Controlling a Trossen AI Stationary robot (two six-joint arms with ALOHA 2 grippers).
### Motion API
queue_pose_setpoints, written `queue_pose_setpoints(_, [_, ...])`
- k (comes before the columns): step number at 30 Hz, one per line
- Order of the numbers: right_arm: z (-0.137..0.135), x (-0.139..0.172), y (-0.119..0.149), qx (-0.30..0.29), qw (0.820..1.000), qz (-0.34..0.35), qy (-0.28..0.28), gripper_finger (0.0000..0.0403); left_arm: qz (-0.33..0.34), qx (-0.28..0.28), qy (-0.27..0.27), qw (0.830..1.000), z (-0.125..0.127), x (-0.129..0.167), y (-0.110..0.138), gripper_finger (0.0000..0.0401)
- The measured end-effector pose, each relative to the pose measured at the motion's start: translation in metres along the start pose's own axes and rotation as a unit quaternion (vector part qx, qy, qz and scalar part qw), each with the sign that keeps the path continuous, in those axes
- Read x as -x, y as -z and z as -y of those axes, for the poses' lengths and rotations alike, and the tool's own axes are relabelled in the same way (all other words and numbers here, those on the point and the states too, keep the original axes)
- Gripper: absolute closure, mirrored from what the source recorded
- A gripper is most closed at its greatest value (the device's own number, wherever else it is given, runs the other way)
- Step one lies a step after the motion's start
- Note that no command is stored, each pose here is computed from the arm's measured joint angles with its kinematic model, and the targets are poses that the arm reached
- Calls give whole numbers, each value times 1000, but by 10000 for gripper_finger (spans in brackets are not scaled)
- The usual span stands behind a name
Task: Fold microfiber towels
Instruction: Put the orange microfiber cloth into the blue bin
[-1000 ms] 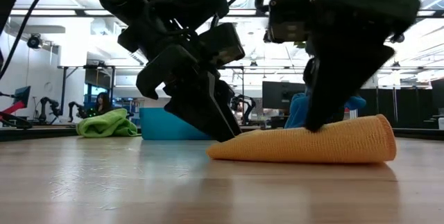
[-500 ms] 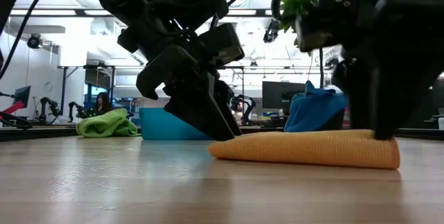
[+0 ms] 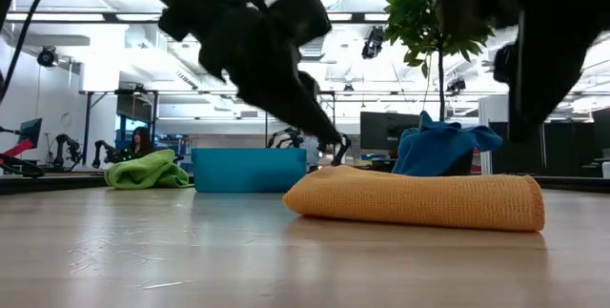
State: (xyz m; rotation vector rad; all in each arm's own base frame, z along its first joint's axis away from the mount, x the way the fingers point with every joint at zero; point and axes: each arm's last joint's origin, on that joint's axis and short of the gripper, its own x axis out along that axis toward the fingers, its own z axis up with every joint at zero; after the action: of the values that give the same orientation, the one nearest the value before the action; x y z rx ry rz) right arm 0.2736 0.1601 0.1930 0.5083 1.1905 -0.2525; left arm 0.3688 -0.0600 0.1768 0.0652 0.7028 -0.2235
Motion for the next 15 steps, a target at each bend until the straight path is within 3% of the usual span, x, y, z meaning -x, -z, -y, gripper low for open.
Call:
queue_pose_setpoints(5, [-14,21,9,-120,986,99,-59,77,-3,3,-1,1000,-4,-5,-2,186])
queue_pose_setpoints(12, [-20,3,12,-336,918,125,-170,77,0,17,-10,1000,-22,-22,-20,227])
queue_pose_setpoints(15, [-12,-14,18,-397,896,112,-165,77,-5,23,-25,999,-31,-26,-31,237])
